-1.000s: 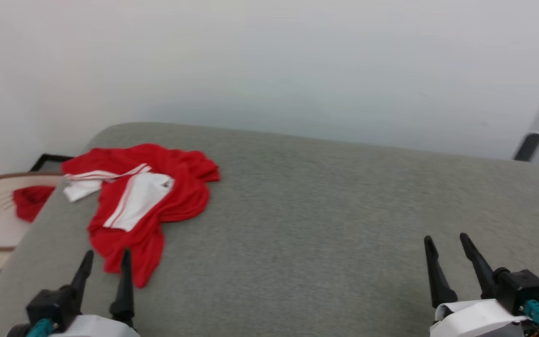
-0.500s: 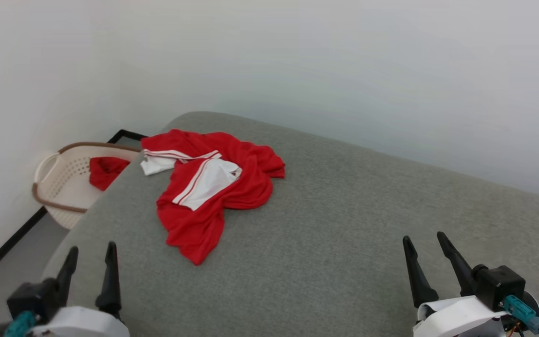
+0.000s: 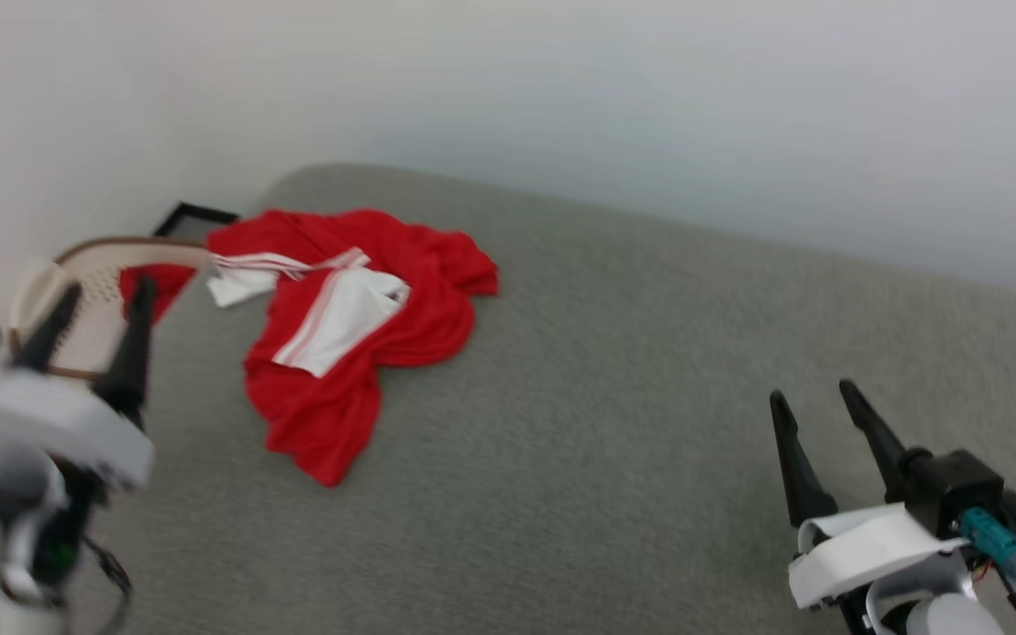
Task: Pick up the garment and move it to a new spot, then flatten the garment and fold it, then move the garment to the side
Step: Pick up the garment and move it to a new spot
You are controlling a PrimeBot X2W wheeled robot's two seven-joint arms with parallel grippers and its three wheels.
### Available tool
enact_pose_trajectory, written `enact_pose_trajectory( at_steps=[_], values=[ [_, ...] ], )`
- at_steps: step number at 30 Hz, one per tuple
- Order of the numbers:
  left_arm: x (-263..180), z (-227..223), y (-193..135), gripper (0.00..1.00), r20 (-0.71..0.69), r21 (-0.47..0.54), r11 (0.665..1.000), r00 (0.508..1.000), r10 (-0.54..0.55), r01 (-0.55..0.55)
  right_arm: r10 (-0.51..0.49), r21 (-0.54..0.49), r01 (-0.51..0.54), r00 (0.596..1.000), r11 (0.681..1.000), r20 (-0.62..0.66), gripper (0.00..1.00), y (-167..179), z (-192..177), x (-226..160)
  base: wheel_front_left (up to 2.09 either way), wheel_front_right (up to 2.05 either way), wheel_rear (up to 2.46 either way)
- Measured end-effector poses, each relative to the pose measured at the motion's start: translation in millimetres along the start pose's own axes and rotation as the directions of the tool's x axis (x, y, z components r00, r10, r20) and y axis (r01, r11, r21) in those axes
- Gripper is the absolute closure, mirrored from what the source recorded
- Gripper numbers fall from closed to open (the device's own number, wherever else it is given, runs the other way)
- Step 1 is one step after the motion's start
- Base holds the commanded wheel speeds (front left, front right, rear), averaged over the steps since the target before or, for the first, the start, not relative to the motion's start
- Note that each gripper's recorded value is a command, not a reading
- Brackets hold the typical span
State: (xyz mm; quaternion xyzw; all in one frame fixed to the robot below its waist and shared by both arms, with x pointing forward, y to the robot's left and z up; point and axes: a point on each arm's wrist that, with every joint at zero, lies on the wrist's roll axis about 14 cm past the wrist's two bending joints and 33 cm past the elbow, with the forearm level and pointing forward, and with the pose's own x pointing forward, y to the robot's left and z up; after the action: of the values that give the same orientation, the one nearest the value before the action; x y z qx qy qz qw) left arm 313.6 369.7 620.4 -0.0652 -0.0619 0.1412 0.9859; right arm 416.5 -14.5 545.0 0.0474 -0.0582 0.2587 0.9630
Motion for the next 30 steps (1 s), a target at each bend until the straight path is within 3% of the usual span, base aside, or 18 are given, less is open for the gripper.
enact_pose_trajectory(
  at_steps=[10, 19, 25, 30],
  values=[
    [91.0, -20.2, -17.0, 0.0, -0.28, 0.031, 0.996, 0.958, -0.068, 0.08, -0.112, -0.017, 0.112, 0.993, 0.994, -0.037, 0.0, -51.8, -22.3, 3.4, 0.0, 0.0, 0.0],
    [140.9, -101.4, -32.1, 0.0, -0.587, 0.017, 0.995, 0.806, -0.071, 0.1, -0.217, -0.043, 0.214, 0.972, 0.976, -0.09, 0.0, -98.9, -43.8, -6.5, 0.0, 0.0, 0.0],
    [163.8, -152.4, -37.3, 0.0, -0.704, 0.006, 0.997, 0.709, -0.052, 0.08, -0.265, -0.067, 0.258, 0.956, 0.964, -0.123, 0.0, -123.7, -58.7, -10.5, 0.0, 0.0, 0.0],
    [166.2, -204.0, -26.8, 0.0, -0.809, 0.015, 0.999, 0.587, -0.006, 0.031, -0.295, -0.079, 0.286, 0.942, 0.955, -0.161, 0.0, -138.9, -73.9, -14.3, 0.0, 0.0, 0.0]
  ],
)
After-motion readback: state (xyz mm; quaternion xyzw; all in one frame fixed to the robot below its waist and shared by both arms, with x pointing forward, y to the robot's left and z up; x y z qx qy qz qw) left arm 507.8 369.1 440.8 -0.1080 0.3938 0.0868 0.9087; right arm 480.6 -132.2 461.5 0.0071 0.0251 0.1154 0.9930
